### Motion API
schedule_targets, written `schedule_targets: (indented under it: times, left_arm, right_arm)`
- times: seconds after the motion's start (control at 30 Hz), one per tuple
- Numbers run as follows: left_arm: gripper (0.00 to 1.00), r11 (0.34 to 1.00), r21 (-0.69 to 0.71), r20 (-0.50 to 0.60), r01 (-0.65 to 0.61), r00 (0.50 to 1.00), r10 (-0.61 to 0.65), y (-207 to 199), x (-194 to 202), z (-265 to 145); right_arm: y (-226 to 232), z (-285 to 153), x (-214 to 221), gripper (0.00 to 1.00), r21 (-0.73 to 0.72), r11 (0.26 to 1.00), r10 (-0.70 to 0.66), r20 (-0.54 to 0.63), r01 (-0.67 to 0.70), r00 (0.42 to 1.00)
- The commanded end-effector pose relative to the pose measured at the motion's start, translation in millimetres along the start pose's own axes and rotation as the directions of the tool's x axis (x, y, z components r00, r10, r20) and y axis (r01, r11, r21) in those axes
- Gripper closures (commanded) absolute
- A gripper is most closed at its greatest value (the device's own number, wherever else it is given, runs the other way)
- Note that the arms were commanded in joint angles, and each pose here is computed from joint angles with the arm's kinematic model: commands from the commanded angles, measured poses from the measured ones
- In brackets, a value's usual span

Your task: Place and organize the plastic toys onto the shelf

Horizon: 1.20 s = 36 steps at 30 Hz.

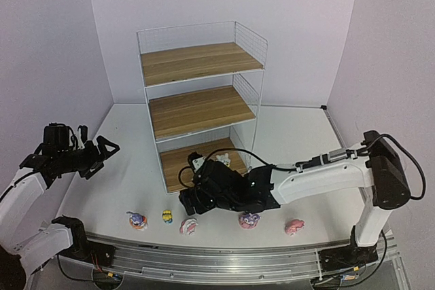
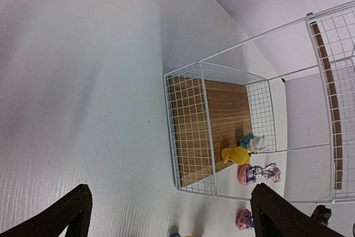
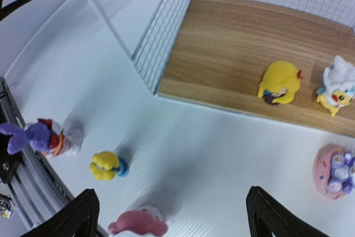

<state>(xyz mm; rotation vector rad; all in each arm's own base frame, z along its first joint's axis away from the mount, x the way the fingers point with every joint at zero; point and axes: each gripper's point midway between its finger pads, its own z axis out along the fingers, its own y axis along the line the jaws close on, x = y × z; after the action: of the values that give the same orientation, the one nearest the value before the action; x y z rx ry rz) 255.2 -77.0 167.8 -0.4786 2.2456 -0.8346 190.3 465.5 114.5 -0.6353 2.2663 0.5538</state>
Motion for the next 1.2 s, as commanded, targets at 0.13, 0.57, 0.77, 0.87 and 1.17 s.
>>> schedule_targets:
  times: [0.13, 0.57, 0.77, 0.87, 1.17]
  left_arm:
    - [0.00, 1.000, 0.004, -0.010, 0.000, 1.000, 0.000, -9, -7, -4]
    - [0.00, 1.000, 0.002, -0.085, -0.008, 0.996, 0.008, -7, 8, -1]
    - [0.00, 1.000, 0.005, -0.104, -0.008, 0.995, 0.008, -7, 12, 0]
    - [0.00, 1.000, 0.008, -0.105, -0.009, 0.994, 0.010, -7, 13, 0]
    - [0.00, 1.000, 0.011, -0.115, -0.009, 0.993, 0.011, -7, 15, 1]
  right_arm:
    - [55, 0, 9, 0.13, -0.011, 1.000, 0.019, -0.016, -0.019, 1.000]
    - [81, 43, 23, 0.27, 0.096, 0.986, 0.139, 0.010, -0.139, 0.990]
    - [81, 59, 30, 0.34, 0.136, 0.981, 0.137, 0.022, -0.139, 0.990]
    - [83, 67, 32, 0.36, 0.144, 0.981, 0.131, 0.022, -0.133, 0.991]
    - [85, 77, 42, 0.48, 0.152, 0.979, 0.140, -0.001, -0.138, 0.990]
